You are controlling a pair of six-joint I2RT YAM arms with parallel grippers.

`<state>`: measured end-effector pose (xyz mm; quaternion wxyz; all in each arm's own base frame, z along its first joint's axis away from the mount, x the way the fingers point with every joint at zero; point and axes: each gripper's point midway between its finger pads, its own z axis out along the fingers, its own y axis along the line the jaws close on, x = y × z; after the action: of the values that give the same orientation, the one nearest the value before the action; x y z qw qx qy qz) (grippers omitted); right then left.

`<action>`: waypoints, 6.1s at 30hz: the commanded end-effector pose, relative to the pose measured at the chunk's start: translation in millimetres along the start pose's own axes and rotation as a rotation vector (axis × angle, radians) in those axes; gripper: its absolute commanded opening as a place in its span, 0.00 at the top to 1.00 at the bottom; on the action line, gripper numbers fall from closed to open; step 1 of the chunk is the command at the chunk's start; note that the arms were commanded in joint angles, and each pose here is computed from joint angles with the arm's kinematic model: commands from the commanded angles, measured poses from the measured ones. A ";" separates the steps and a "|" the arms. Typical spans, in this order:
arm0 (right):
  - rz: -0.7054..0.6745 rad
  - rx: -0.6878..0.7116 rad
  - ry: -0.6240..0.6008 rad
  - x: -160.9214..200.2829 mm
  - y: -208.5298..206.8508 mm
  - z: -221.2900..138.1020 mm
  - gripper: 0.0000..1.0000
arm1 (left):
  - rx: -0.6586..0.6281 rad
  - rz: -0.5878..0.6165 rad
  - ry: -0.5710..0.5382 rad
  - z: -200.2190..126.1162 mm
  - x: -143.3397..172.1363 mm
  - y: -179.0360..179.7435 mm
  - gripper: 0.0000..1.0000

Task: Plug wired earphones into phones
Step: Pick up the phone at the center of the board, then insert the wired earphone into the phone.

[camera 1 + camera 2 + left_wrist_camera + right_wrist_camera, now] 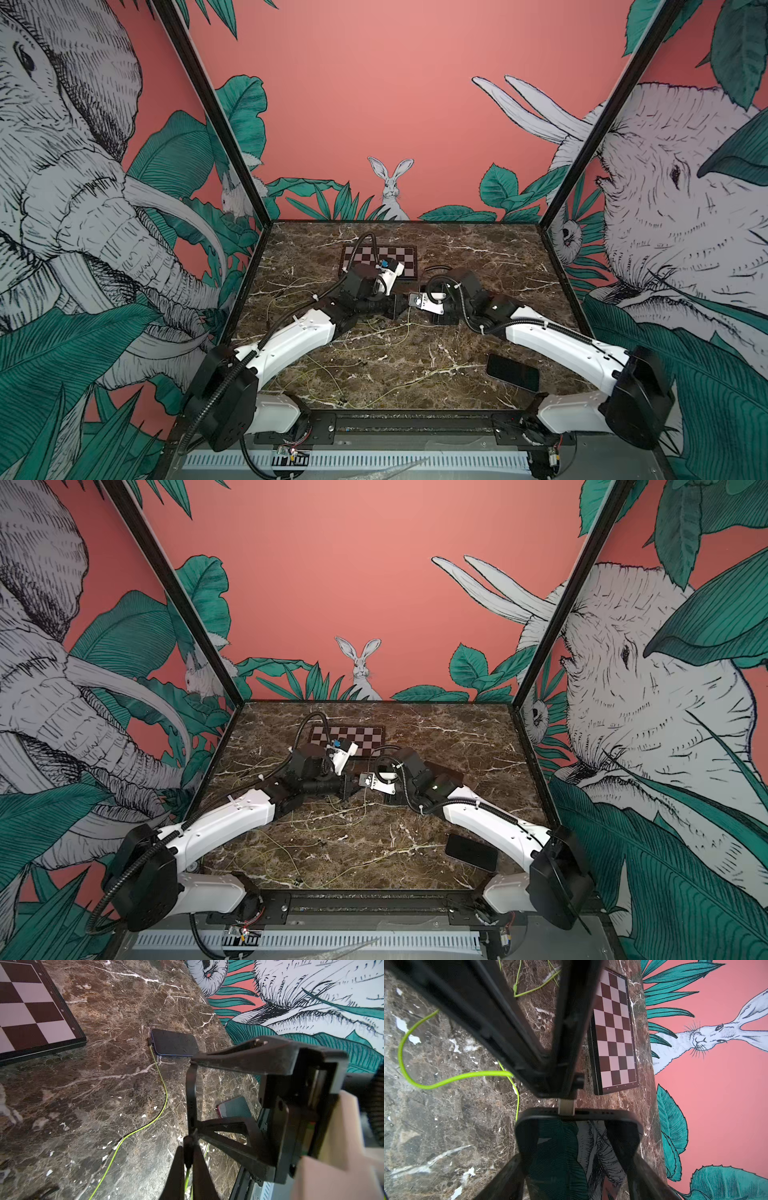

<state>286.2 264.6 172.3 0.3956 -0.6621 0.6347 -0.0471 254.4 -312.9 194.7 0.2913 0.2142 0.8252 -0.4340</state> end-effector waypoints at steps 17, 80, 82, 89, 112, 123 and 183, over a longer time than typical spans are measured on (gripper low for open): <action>0.005 0.099 -0.047 -25.7 -25.4 -4.8 0.37 | -0.021 0.021 -0.014 -5.6 -2.5 -0.8 1.00; 0.012 0.107 -0.099 -40.2 -26.7 -14.5 0.37 | -0.073 0.035 -0.029 -7.2 -2.8 8.8 1.00; 0.013 0.112 -0.102 -41.3 -27.8 -14.9 0.37 | -0.072 0.034 -0.025 -6.8 -2.0 8.9 1.00; 0.008 0.102 -0.107 -44.2 -25.2 -11.4 0.37 | -0.062 0.027 -0.020 -5.1 -2.1 7.6 1.00; 0.010 0.107 -0.072 -39.1 -25.5 -5.0 0.37 | -0.068 0.041 -0.046 -10.1 -6.2 5.8 1.00; 0.010 0.103 -0.074 -38.9 -24.2 -4.2 0.37 | -0.064 0.048 -0.052 -10.9 -8.1 4.2 1.00; 0.010 0.116 -0.079 -48.5 -25.7 1.8 0.37 | -0.099 0.061 -0.075 -15.9 -10.7 8.3 1.00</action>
<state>289.4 289.4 174.9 0.4069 -0.6524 0.6373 -0.0519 263.1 -298.3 199.6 0.3362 0.2056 0.8289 -0.3971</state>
